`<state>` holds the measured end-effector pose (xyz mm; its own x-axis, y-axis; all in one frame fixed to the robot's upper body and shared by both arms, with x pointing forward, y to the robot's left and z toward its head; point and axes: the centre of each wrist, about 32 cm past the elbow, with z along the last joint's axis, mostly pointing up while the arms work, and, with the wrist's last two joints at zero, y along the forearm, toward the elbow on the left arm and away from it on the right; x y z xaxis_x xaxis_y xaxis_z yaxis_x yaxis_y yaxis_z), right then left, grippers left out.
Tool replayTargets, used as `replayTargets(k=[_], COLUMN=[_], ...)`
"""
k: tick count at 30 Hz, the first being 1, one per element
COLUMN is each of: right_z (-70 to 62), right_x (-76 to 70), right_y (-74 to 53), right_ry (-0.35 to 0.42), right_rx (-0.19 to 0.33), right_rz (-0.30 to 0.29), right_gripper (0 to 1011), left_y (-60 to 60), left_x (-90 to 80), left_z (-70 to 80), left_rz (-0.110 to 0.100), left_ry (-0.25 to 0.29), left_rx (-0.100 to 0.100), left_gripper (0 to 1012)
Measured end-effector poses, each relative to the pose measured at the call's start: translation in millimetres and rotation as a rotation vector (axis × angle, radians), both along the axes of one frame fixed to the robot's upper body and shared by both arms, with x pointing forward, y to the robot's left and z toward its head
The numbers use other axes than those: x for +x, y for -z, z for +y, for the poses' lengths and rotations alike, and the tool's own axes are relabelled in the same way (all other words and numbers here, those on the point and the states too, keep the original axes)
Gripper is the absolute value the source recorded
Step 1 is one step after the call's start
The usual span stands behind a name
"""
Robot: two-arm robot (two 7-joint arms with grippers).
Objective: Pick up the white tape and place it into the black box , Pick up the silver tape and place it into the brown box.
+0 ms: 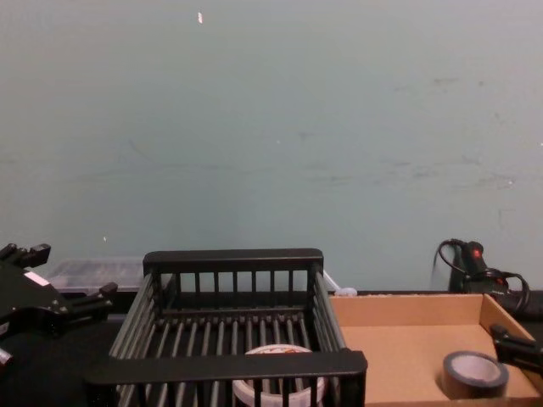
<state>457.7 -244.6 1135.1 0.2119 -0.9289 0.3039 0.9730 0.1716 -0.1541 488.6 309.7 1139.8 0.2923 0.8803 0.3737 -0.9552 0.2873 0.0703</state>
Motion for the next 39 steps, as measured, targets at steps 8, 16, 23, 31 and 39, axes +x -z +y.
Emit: replayTargets(k=[8,16,23,31,39], right_z=[0.2,0.2,0.3,0.4,0.4], right_x=[0.0,0.1,0.2,0.1,0.1], right_y=[0.0,0.0,-0.2,-0.2,-0.2], right_ry=[-0.002,-0.004,-0.004,-0.004,-0.004], right_rx=[-0.002,-0.004,-0.005,-0.005,-0.005], right_rz=[-0.001,-0.002,-0.004,-0.004,-0.004], right_gripper=[1002,1002,1002,1002,1002], left_y=[0.0,0.0,0.0,0.0,0.0], left_x=[0.0,0.0,0.0,0.0,0.0], left_z=[0.0,0.0,0.0,0.0,0.0], left_rz=[0.000,0.000,0.000,0.000,0.000], left_ry=[0.000,0.000,0.000,0.000,0.000], left_rx=[0.000,0.000,0.000,0.000,0.000], left_gripper=[1001,1001,1001,1001,1001])
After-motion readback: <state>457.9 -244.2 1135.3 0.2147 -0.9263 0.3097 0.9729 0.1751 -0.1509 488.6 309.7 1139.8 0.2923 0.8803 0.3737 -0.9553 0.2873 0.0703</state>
